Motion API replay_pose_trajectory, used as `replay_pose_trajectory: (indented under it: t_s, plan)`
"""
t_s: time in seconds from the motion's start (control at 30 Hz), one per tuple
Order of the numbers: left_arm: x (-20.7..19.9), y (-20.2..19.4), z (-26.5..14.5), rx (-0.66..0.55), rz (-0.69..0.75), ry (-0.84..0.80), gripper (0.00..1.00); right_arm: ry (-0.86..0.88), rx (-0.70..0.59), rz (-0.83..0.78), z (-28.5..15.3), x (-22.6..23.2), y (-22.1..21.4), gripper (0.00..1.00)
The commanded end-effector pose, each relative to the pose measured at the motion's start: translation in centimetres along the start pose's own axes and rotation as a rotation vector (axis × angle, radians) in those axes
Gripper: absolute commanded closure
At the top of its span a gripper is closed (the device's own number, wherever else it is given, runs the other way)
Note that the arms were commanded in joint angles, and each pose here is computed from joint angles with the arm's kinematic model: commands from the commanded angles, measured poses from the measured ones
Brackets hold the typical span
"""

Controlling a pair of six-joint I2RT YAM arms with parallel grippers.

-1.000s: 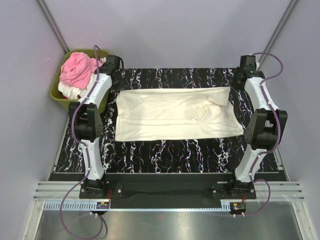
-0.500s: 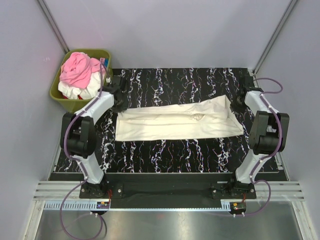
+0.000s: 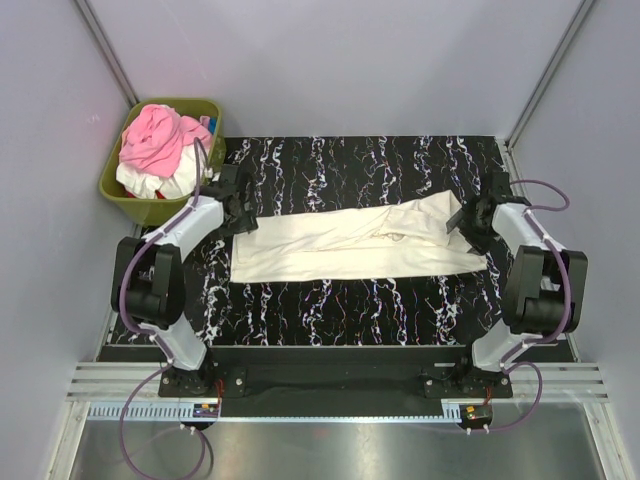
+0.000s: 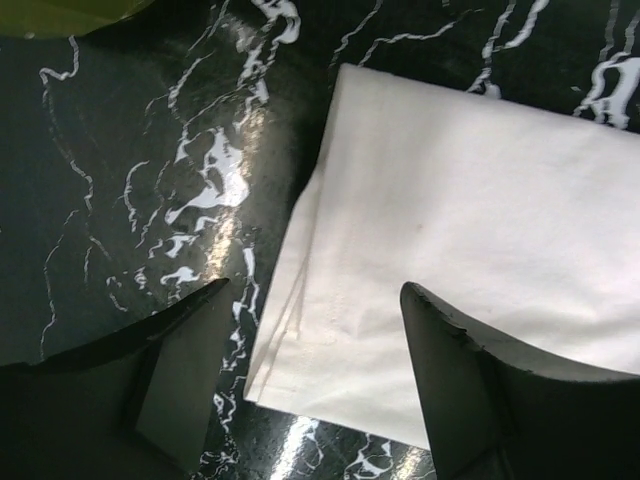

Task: Fold and stack the t-shirts
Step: Fold the tshirt

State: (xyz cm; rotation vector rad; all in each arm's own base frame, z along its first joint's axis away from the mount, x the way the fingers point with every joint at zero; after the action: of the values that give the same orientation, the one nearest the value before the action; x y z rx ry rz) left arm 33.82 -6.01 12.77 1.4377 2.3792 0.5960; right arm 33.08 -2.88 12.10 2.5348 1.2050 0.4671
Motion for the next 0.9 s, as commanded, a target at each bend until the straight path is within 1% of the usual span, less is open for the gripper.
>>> replay_pose_trajectory:
  t_s: [0.0, 0.07, 0.1, 0.13, 0.17, 0.2, 0.23, 0.27, 0.3, 0.33, 0.37, 0.4, 0.43, 0.47, 0.5, 0.53, 0.57, 0.6, 0.63, 0.67, 0.7, 0.73, 0.77, 0.83, 0.87]
  plan:
    - [-3.0, 1.5, -0.3, -0.064, 0.026, -0.072, 0.27, 0.146, 0.033, 0.003, -0.2, 3.3, -1.2, 0.24]
    - [-4.2, 0.6, 0.8, -0.026, 0.064, -0.068, 0.28, 0.161, 0.080, -0.012, 0.8, 4.6, -1.6, 0.25]
    - [-4.4, 0.1, 1.3, -0.002, 0.072, -0.063, 0.30, 0.148, 0.125, -0.014, 2.2, 4.9, -2.1, 0.25]
    - [-4.7, -0.8, 2.1, 0.028, 0.089, -0.059, 0.30, 0.163, 0.124, -0.013, 2.5, 5.7, -1.3, 0.25]
    - [-4.9, -1.3, 2.4, 0.044, 0.093, -0.059, 0.31, 0.179, 0.152, -0.022, 2.9, 6.3, -1.4, 0.26]
    - [-5.0, -1.9, 2.7, 0.064, 0.101, -0.064, 0.32, 0.162, 0.195, -0.024, 4.5, 6.5, -1.7, 0.27]
    - [-4.9, -2.9, 3.2, 0.092, 0.113, -0.060, 0.33, 0.184, 0.173, -0.025, 4.6, 7.7, -0.3, 0.27]
    - [-4.8, -3.4, 3.4, 0.110, 0.116, -0.060, 0.34, 0.187, 0.188, -0.031, 5.0, 8.3, 0.0, 0.28]
    - [-4.8, -4.4, 3.5, 0.145, 0.122, -0.073, 0.35, 0.164, 0.226, -0.036, 6.9, 8.5, -0.2, 0.28]
    - [-5.0, -5.2, 3.4, 0.162, 0.143, -0.081, 0.35, 0.198, 0.182, -0.044, 6.6, 10.3, 2.0, 0.29]
    - [-5.0, -5.7, 3.4, 0.171, 0.152, -0.079, 0.36, 0.187, 0.201, -0.054, 6.9, 10.9, 2.3, 0.29]
    - [-4.7, -6.6, 3.3, 0.203, 0.162, -0.076, 0.35, 0.163, 0.239, -0.057, 8.9, 11.3, 2.1, 0.30]
    - [-4.8, -7.3, 3.0, 0.222, 0.170, -0.085, 0.37, 0.167, 0.239, -0.060, 9.3, 12.1, 2.7, 0.31]
    - [-4.8, -7.9, 2.8, 0.235, 0.169, -0.093, 0.37, 0.206, 0.192, -0.065, 8.5, 14.2, 5.1, 0.31]
    - [-5.0, -8.6, 2.4, 0.258, 0.172, -0.114, 0.37, 0.189, 0.219, -0.063, 10.7, 14.6, 5.0, 0.33]
    - [-5.0, -9.9, 1.5, 0.273, 0.192, -0.127, 0.38, 0.261, 0.154, -0.095, 9.5, 18.2, 6.6, 0.33]
    - [-5.2, -10.7, 0.9, 0.281, 0.182, -0.138, 0.38, 0.292, 0.171, -0.104, 9.6, 19.5, 6.7, 0.34]
    - [-5.1, -11.9, 0.1, 0.300, 0.181, -0.168, 0.37, 0.291, 0.218, -0.111, 12.7, 20.2, 5.6, 0.34]
    - [-5.9, -13.6, -0.9, 0.318, 0.204, -0.202, 0.37, 0.401, 0.145, -0.128, 10.8, 23.7, 7.4, 0.34]
    - [-6.3, -14.8, -1.5, 0.345, 0.173, -0.222, 0.37, 0.504, 0.177, -0.137, 10.7, 25.6, 6.9, 0.34]
    - [-6.9, -16.5, -2.5, 0.393, 0.163, -0.292, 0.37, 0.560, 0.216, -0.140, 13.2, 26.8, 5.5, 0.33]
    - [-7.9, -18.7, -3.7, 0.428, 0.191, -0.344, 0.37, 0.663, 0.208, -0.119, 12.2, 29.0, 5.5, 0.30]
    - [-8.7, -19.9, -4.6, 0.459, 0.149, -0.373, 0.37, 0.801, 0.185, -0.129, 11.9, 31.2, 5.6, 0.29]
    - [-9.9, -22.6, -6.7, 0.513, 0.153, -0.482, 0.37, 0.885, 0.165, -0.083, 12.6, 33.1, 5.1, 0.23]
    - [-10.3, -23.3, -7.4, 0.539, 0.104, -0.509, 0.37, 0.899, 0.156, -0.080, 12.7, 33.6, 4.8, 0.21]
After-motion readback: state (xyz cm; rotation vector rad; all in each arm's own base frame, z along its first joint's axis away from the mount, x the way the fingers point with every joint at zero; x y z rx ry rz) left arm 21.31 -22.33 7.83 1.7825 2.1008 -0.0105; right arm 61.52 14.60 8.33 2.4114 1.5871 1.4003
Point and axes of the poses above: each gripper's point midway between its finger pads, its own z axis out along the fingers, its own x axis along the line the jaws close on, y = z × x, the point moved 6 cm from there along -z, back along the fingers, and after that the axes turned 8 degrees about -z, right-handed, at the moved point
